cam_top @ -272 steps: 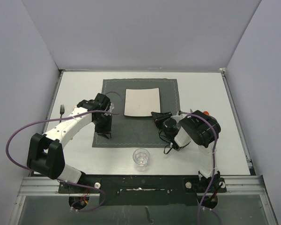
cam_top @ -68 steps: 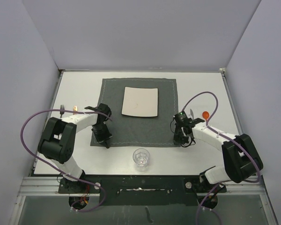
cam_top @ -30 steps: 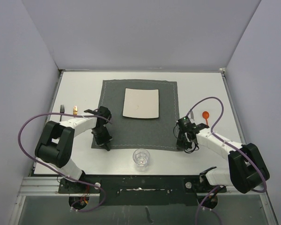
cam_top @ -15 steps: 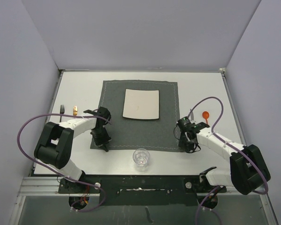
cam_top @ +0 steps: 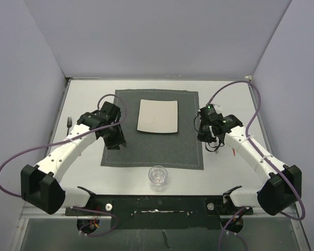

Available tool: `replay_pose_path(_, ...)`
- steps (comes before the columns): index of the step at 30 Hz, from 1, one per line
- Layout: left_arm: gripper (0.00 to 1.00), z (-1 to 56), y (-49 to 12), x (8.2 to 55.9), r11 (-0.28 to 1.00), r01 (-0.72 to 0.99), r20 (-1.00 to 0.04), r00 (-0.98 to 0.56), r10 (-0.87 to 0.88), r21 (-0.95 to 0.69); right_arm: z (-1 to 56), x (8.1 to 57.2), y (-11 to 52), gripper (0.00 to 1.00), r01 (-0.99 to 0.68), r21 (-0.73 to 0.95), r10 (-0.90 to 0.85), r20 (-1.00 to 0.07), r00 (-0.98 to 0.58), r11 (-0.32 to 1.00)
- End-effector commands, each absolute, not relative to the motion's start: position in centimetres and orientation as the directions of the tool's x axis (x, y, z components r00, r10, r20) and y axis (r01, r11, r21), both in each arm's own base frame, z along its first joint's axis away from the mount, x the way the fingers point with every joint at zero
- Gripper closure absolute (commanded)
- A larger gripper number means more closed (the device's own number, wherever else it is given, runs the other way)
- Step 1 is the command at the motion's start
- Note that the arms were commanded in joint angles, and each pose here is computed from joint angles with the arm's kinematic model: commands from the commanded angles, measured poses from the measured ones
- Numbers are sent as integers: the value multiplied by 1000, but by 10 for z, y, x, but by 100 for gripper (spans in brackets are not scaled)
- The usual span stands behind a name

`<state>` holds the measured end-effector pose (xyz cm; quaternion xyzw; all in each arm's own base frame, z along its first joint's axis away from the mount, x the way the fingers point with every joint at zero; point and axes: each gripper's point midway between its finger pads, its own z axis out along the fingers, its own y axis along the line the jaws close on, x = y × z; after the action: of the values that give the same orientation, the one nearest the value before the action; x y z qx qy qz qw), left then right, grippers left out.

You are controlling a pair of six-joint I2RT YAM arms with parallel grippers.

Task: Set the dinner table for one person
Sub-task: Adjust the napkin at the center of the board, then pick up the cup at the center of the board.

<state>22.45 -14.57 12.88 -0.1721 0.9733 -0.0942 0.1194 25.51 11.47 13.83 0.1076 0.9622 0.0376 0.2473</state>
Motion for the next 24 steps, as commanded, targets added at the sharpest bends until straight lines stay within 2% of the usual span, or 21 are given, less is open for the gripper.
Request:
replay_pose_path(1,66,158,-140,229,936,-255,-291,-901,-322,-244,137,263,124,98,128,115,167,-451,-877,985)
replay_pose_path(3,65,156,-136,229,944,-243,-301,-904,-305,-224,137,263,142,94,57,177,131,-440,-888,982)
replay_pose_path(5,64,149,-134,228,949,-237,-299,-909,-292,-208,137,259,161,86,-30,212,67,-434,-898,977)
replay_pose_path(7,63,140,-133,224,952,-232,-285,-916,-283,-201,137,248,173,78,-89,178,-7,-417,-909,980)
replay_pose_path(13,59,121,-137,219,952,-222,-247,-930,-271,-208,138,213,215,66,-270,148,-200,-370,-907,951)
replay_pose_path(18,56,122,-133,218,952,-227,-270,-922,-277,-205,141,185,243,62,-366,93,-306,-385,-871,926)
replay_pose_path(24,55,118,-133,213,949,-224,-270,-921,-281,-221,117,151,262,61,-425,29,-387,-359,-849,905)
